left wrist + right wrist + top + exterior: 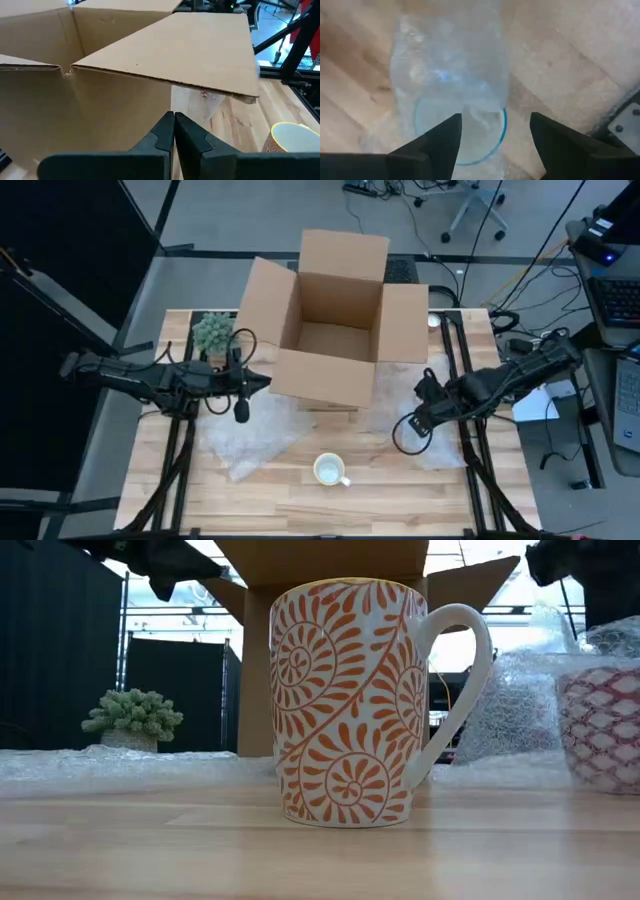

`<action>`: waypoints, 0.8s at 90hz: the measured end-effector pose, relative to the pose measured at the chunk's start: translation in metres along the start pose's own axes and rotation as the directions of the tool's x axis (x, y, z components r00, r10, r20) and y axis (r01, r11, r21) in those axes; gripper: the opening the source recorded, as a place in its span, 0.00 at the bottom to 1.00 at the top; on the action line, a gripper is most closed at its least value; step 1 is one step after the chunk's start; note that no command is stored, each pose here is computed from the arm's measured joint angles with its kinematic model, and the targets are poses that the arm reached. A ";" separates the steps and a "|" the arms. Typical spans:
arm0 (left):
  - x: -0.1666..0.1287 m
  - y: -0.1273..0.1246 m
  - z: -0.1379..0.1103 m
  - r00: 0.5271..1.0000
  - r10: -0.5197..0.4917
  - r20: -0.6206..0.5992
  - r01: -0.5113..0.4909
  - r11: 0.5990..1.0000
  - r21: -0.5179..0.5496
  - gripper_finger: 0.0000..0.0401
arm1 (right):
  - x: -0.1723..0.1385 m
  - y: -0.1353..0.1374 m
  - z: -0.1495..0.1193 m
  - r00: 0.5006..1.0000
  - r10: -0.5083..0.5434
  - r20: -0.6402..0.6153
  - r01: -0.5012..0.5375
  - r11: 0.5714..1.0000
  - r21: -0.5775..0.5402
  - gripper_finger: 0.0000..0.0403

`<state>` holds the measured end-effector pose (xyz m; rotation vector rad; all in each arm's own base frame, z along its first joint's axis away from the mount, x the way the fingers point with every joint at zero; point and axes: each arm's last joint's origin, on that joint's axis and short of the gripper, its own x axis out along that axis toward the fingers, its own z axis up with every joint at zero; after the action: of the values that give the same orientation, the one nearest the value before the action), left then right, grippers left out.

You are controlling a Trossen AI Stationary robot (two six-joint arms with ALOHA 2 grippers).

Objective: Wrap mug
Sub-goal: Wrap the red mug with bubble wrap

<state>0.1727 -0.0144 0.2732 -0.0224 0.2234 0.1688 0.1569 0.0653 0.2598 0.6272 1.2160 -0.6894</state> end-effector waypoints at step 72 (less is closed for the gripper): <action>0.000 0.000 0.000 1.000 0.000 0.000 0.000 1.000 0.001 0.00 | 0.008 0.013 0.001 0.999 0.022 -0.049 -0.027 0.995 -0.091 0.55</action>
<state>0.1727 -0.0144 0.2732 -0.0212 0.2237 0.1683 0.1687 0.0718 0.2535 0.5840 1.2747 -0.5975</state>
